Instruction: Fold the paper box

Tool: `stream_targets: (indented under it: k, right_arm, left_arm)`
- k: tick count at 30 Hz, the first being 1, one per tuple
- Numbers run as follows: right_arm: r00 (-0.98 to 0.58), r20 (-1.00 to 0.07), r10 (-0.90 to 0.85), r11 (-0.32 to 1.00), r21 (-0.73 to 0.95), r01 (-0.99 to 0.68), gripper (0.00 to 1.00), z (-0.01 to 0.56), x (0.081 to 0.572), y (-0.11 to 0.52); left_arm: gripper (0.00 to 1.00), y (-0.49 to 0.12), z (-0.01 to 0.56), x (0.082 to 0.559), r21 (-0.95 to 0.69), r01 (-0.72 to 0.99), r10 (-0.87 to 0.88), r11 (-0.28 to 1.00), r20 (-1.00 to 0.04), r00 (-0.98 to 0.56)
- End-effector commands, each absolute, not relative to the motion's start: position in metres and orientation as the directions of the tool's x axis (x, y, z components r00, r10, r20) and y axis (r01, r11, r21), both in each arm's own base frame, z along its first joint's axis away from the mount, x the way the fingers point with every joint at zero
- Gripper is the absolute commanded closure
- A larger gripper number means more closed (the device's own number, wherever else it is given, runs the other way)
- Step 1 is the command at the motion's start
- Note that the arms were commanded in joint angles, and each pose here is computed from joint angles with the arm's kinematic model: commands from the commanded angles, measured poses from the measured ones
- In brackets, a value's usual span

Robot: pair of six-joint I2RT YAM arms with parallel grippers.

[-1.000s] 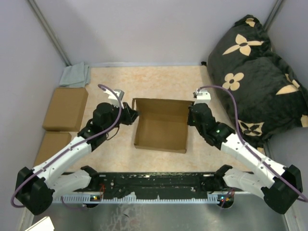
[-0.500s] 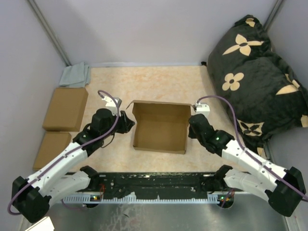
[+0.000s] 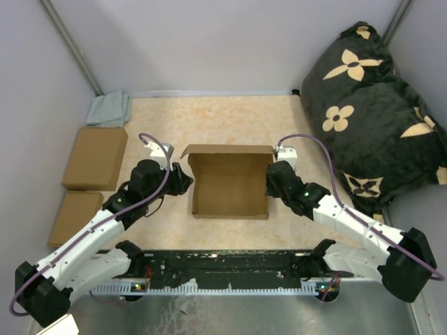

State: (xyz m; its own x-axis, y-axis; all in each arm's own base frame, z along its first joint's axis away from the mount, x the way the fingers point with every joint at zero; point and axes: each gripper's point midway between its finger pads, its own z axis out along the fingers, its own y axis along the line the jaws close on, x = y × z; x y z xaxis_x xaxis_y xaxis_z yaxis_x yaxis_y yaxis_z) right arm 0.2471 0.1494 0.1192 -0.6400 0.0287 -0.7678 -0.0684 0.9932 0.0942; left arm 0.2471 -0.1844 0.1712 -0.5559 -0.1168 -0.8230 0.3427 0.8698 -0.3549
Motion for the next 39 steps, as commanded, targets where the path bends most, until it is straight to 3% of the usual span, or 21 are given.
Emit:
stream_targets:
  k: [1,8,18,29,33,36,39]
  right_arm:
    - [-0.535,-0.842,0.078,0.988,0.136,-0.069,0.56,0.153,0.268,0.159]
    - [-0.539,-0.838,0.087,0.975,0.183,-0.127,0.56,0.161,0.259,0.166]
    - [-0.358,-0.913,0.197,0.943,0.276,-0.187,0.56,0.186,0.262,0.164]
    - [-0.313,-0.939,0.145,0.959,0.212,-0.19,0.56,0.175,0.281,0.172]
    - [-0.311,-0.94,0.138,0.965,0.199,-0.173,0.64,0.17,0.287,0.173]
    - [-0.32,-0.936,0.144,0.963,0.208,-0.174,0.79,0.168,0.289,0.176]
    - [-0.335,-0.929,0.157,0.958,0.226,-0.179,0.88,0.166,0.289,0.18]
  left_arm:
    - [0.59,-0.182,0.174,0.245,-0.349,0.343,-0.122,0.872,-0.834,-0.539]
    - [0.58,-0.177,0.176,0.245,-0.344,0.329,-0.127,0.88,-0.836,-0.534]
    - [0.49,-0.18,0.189,0.26,-0.366,0.313,-0.193,0.876,-0.862,-0.469]
    - [0.47,-0.183,0.203,0.287,-0.346,0.297,-0.226,0.89,-0.9,-0.372]
    - [0.54,-0.186,0.206,0.292,-0.341,0.303,-0.226,0.89,-0.906,-0.357]
    - [0.7,-0.192,0.208,0.292,-0.356,0.328,-0.232,0.875,-0.903,-0.36]
    - [0.8,-0.199,0.21,0.29,-0.382,0.351,-0.247,0.855,-0.895,-0.372]
